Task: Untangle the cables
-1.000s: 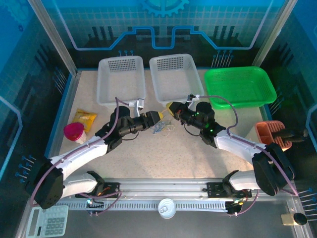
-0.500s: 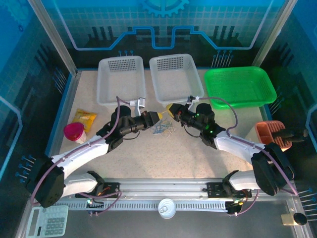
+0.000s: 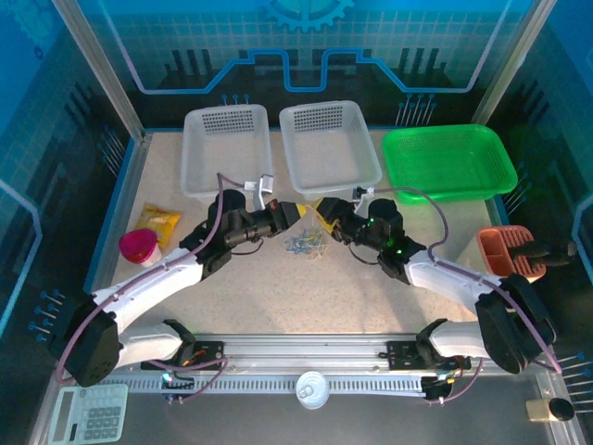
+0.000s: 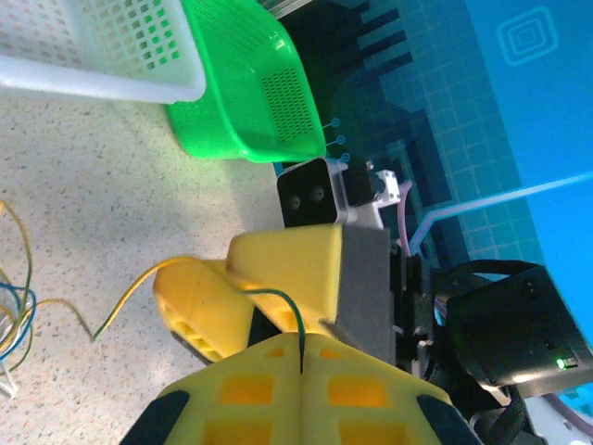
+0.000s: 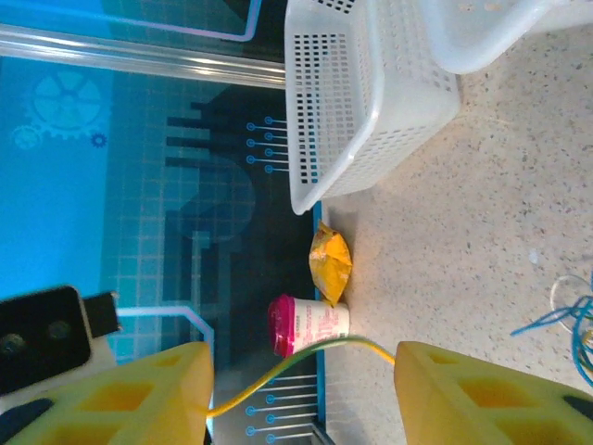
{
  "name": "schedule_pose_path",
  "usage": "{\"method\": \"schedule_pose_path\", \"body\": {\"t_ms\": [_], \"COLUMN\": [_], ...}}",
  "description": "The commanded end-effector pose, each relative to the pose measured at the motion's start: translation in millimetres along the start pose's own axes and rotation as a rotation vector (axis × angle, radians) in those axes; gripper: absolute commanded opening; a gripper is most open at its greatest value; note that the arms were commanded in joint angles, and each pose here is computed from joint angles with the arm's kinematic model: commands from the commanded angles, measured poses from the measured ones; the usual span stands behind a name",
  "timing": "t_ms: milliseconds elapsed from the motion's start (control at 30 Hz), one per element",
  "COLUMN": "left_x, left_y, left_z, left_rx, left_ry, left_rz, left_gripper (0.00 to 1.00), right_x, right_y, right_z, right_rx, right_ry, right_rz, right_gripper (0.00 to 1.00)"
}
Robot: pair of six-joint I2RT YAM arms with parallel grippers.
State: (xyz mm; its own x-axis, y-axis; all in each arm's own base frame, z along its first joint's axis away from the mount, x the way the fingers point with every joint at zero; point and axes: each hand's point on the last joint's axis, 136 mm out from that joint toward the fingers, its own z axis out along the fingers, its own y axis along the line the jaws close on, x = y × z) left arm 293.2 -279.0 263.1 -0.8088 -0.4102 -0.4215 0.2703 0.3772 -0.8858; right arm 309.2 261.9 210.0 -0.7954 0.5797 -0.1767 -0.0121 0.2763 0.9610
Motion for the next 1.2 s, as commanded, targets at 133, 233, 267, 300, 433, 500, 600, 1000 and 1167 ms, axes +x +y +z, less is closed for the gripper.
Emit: {"method": "schedule_pose_path", "body": {"t_ms": [133, 233, 267, 300, 433, 500, 600, 1000, 1167], "left_x": [-15.1, -21.6, -23.8, -26.0, -34.9, -38.3, -43.5, -51.6, -51.6], "left_y": [-55.2, -77.4, -85.4, -92.3, -120.8, -132.9, -150.7, -194.1, -195.5], "left_z": [-13.3, -13.7, -13.5, -13.3, -15.3, -17.0, -21.1, -27.5, -25.3], "left_rx": [0.047, 0.083, 0.1, 0.113, 0.161, 0.176, 0.206, 0.286, 0.294], "left_ry": [0.018, 0.032, 0.036, 0.04, 0.05, 0.053, 0.053, 0.049, 0.051], "left_rz": [0.122, 0.146, 0.152, 0.156, 0.182, 0.194, 0.209, 0.232, 0.225], "left_gripper": [0.0, 0.0, 0.0, 0.0, 0.0, 0.0, 0.0, 0.0, 0.0], "right_x": [-6.6, -15.8, -19.2, -22.0, -22.1, -19.1, -14.7, 0.1, -2.3], "right_y": [-10.5, -7.5, -6.9, -3.8, 3.7, 7.8, 14.2, 10.8, -14.6], "right_z": [-51.4, -71.2, -76.3, -79.5, -76.6, -69.2, -56.1, -5.2, 1.8], "right_rx": [0.233, 0.293, 0.312, 0.318, 0.291, 0.252, 0.206, 0.204, 0.256], "right_ry": [-0.05, -0.103, -0.119, -0.132, -0.126, -0.11, -0.088, -0.032, -0.048], "right_rz": [-0.326, -0.451, -0.499, -0.549, -0.717, -0.774, -0.817, -0.866, -0.833], "right_gripper": [0.67, 0.77, 0.8, 0.83, 0.87, 0.87, 0.88, 0.86, 0.79]}}
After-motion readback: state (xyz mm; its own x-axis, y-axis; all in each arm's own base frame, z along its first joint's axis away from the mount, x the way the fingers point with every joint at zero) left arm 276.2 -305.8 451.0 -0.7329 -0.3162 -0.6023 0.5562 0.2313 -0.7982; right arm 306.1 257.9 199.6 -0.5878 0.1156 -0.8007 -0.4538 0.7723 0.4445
